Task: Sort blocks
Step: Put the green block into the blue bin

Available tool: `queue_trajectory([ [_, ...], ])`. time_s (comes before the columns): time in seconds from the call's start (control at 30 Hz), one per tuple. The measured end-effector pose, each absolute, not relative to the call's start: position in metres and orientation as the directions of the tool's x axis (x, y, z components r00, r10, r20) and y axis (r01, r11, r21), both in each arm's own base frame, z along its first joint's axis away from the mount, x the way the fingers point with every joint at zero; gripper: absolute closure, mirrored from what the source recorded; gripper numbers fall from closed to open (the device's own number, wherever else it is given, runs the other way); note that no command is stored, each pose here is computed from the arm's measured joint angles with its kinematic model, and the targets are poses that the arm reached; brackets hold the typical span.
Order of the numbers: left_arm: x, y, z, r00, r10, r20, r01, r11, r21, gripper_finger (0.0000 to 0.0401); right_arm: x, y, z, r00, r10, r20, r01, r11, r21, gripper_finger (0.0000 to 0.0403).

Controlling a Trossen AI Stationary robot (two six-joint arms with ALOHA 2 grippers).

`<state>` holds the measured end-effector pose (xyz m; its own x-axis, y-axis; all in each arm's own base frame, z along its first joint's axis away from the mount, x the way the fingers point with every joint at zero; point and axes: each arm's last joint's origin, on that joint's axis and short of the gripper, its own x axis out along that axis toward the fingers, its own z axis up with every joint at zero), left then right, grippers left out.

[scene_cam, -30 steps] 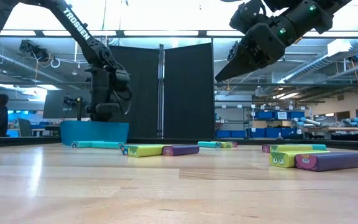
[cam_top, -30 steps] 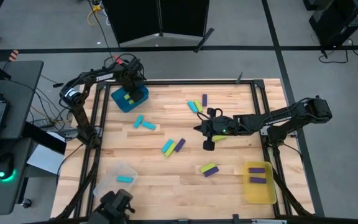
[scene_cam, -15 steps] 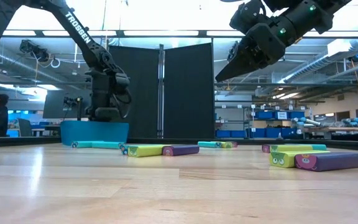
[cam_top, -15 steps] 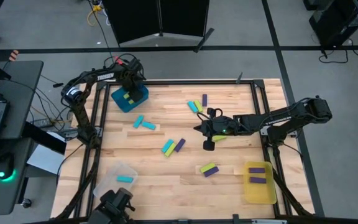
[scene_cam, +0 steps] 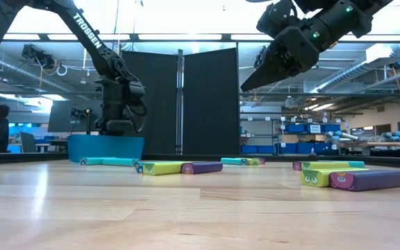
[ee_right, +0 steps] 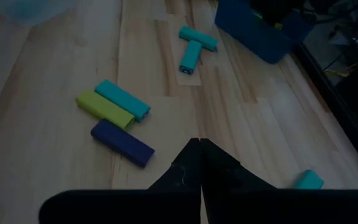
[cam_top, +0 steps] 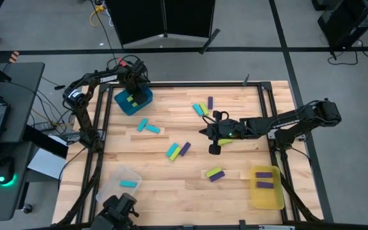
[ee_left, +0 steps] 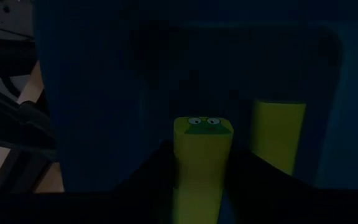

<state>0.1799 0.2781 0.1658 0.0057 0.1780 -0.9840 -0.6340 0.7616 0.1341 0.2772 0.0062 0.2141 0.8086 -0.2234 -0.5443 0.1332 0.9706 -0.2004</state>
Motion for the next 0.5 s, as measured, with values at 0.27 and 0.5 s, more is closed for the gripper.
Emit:
queue_trajectory([
  [0.27,0.1797,0.2779,0.1658,0.004,0.176,-0.984,-0.639,0.758,0.133,0.0286,0.2772,0.0062,0.2141,0.809,-0.223,-0.544,0.130,0.970,-0.204,0.0395],
  [0.5,0.1798,0.2779,0.1658,0.005,0.175,-0.985,-0.639,0.758,0.132,0.0265,0.2772,0.0062,0.2141,0.809,-0.224,-0.544,0.127,0.969,-0.210,0.0395],
])
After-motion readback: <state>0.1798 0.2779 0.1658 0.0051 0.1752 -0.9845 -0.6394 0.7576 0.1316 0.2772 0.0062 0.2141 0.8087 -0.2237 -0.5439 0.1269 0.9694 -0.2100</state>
